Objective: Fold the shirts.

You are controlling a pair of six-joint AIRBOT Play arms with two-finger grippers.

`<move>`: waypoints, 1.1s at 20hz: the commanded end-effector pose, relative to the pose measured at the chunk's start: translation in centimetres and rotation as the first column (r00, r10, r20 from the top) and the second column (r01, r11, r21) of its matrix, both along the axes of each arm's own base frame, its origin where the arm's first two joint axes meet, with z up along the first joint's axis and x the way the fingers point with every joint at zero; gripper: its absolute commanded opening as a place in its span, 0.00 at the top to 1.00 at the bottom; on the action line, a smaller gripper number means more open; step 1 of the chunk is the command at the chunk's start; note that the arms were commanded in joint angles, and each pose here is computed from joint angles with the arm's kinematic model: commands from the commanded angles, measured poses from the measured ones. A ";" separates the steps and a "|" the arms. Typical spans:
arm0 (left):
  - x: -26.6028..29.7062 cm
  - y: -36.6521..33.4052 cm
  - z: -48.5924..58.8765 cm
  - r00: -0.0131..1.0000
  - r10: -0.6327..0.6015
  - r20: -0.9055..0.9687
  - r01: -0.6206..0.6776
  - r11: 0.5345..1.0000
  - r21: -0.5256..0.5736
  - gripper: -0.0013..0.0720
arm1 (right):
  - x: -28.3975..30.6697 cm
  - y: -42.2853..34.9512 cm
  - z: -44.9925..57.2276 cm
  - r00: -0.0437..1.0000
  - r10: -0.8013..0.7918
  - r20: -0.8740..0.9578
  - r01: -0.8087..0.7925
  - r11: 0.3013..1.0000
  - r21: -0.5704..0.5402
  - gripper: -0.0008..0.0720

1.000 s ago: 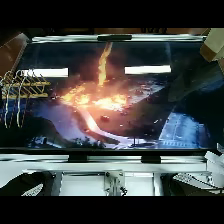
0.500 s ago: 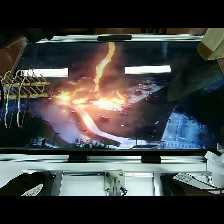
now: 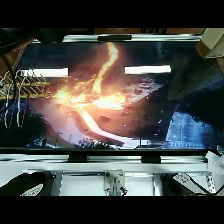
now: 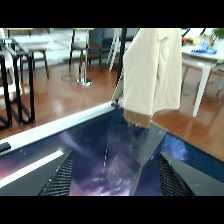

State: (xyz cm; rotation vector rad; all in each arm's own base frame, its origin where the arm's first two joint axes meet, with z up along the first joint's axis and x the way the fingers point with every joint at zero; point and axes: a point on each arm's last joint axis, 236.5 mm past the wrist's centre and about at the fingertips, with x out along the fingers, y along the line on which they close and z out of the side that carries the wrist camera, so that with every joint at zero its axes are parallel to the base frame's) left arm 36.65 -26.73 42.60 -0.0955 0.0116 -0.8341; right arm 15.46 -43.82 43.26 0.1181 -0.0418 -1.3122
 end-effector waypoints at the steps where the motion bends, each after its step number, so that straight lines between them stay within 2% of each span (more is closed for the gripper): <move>1: 1.7 -0.6 -2.0 0.999 0.005 -0.032 -0.005 1.000 0.027 0.17 | -0.8 2.8 0.3 0.999 0.014 0.040 -0.017 0.998 0.059 0.29; 2: 2.1 -0.8 -2.5 0.999 0.006 -0.043 -0.005 1.000 0.031 0.17 | -0.9 3.1 0.0 0.999 0.013 0.040 -0.016 0.997 0.078 0.29; 3: 2.5 -1.0 -3.0 0.999 0.006 -0.053 -0.004 0.999 0.036 0.17 | -0.8 3.3 -0.8 0.999 0.019 0.046 -0.024 0.993 0.113 0.07; 6: 3.2 -1.3 -3.8 0.998 0.007 -0.068 -0.004 0.999 0.042 0.17 | 0.8 4.8 -3.0 0.993 0.082 0.087 -0.100 0.967 0.232 0.06; 10: 3.1 -1.2 -3.8 0.998 0.007 -0.068 -0.004 0.999 0.042 0.17 | 2.8 7.8 -1.3 0.967 0.200 0.159 -0.232 0.949 0.213 0.06; 13: 3.1 -1.2 -3.8 0.998 0.007 -0.068 -0.004 0.999 0.043 0.17 | 3.5 11.0 -2.7 0.950 0.254 0.181 -0.300 0.903 0.308 0.06; 15: 3.1 -1.2 -3.8 0.998 0.008 -0.068 -0.005 0.999 0.045 0.17 | 5.3 14.2 -5.2 0.916 0.370 0.157 -0.401 0.815 0.419 0.07; 18: 3.0 -1.1 -5.0 0.997 0.009 -0.073 -0.001 0.994 0.112 0.17 | 7.6 19.7 -9.0 0.811 0.568 0.141 -0.532 0.616 0.581 0.07; 20: 2.5 -1.1 -7.1 0.994 -0.002 -0.105 0.024 0.979 0.203 0.17 | 7.6 22.1 -10.8 0.759 0.640 0.117 -0.544 0.526 0.653 0.07; 22: 1.9 -0.1 -11.0 0.978 0.024 -0.205 0.046 0.943 0.330 0.17 | 7.3 24.4 -12.8 0.696 0.710 0.107 -0.546 0.428 0.720 0.07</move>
